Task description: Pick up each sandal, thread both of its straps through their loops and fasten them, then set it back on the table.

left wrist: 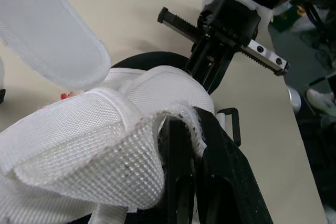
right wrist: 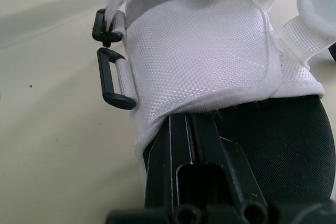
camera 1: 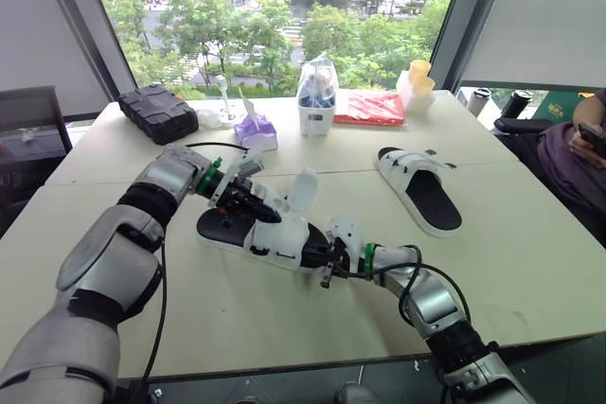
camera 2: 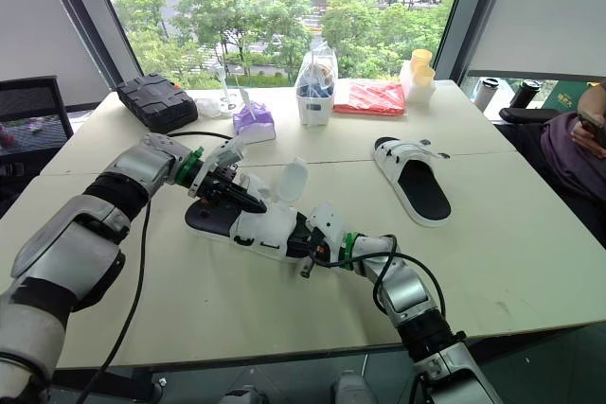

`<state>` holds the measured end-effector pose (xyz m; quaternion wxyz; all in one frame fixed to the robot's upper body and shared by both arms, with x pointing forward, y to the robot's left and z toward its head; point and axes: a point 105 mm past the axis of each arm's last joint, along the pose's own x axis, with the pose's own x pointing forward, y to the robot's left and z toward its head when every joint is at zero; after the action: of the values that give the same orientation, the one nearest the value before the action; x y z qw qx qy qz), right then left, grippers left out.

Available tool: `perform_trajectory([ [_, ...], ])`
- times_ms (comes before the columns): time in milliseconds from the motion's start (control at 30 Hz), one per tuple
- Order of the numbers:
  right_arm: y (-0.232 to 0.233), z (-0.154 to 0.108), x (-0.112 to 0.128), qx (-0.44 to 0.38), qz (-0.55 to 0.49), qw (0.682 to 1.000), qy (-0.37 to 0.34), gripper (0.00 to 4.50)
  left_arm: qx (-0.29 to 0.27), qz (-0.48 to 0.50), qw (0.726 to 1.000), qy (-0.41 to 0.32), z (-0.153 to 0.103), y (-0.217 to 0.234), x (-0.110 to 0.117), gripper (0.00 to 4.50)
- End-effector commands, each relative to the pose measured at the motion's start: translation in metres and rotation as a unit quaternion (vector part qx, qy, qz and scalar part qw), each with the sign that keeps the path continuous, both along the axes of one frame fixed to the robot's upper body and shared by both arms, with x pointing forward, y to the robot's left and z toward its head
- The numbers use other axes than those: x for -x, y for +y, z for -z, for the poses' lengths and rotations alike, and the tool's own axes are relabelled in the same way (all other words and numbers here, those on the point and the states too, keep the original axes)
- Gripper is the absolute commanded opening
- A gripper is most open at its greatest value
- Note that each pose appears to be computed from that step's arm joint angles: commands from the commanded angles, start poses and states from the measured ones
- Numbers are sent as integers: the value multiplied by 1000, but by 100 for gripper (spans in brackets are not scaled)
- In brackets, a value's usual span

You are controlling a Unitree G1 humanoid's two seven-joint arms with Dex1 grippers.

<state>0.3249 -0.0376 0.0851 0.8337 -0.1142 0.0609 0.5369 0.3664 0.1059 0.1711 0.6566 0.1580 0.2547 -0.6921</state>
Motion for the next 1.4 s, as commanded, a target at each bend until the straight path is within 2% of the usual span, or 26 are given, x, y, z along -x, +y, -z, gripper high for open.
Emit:
perform_trajectory([
  [33, 9, 12, 9, 6, -12, 1000, 22, 0, -9, 24, 1000, -10, 1, -1, 5, 7],
  [200, 9, 12, 9, 6, -11, 1000, 23, 0, -7, 26, 1000, 2, 3, 3, 11, 7],
  [367, 9, 12, 8, 5, -11, 1000, 22, 0, 27, 11, 999, 17, -2, 8, 14, 7],
  [433, 10, 12, 8, 6, -13, 1000, 22, 0, 43, 9, 999, 25, -7, 8, 17, 61],
  [567, 13, 13, 9, 6, -19, 1000, 23, 0, 69, -10, 997, 25, -14, 21, 23, 220],
  [600, 13, 13, 8, 6, -19, 1000, 22, 0, 73, -13, 997, 24, -16, 25, 28, 273],
  [700, 12, 12, 8, 6, -20, 1000, 22, 0, 71, -19, 997, 18, -16, 36, 42, 273],
  [833, 12, 13, 5, 11, -26, 999, 21, 0, 77, -50, 995, 44, -11, 50, 79, 273],
  [933, 13, 13, 2, 12, -30, 999, 19, 0, 69, -84, 993, 41, -2, 55, 92, 273],
  [1133, 16, 13, 0, 12, -42, 999, 18, 0, 62, -159, 985, 14, 9, 65, 96, 273],
  [1300, 21, 13, 0, 11, -51, 998, 18, 0, 76, -172, 982, 17, 12, 60, 93, 273],
  [1400, 20, 13, -2, 12, -50, 999, 16, 0, 66, -177, 982, 9, 17, 63, 93, 273],
])
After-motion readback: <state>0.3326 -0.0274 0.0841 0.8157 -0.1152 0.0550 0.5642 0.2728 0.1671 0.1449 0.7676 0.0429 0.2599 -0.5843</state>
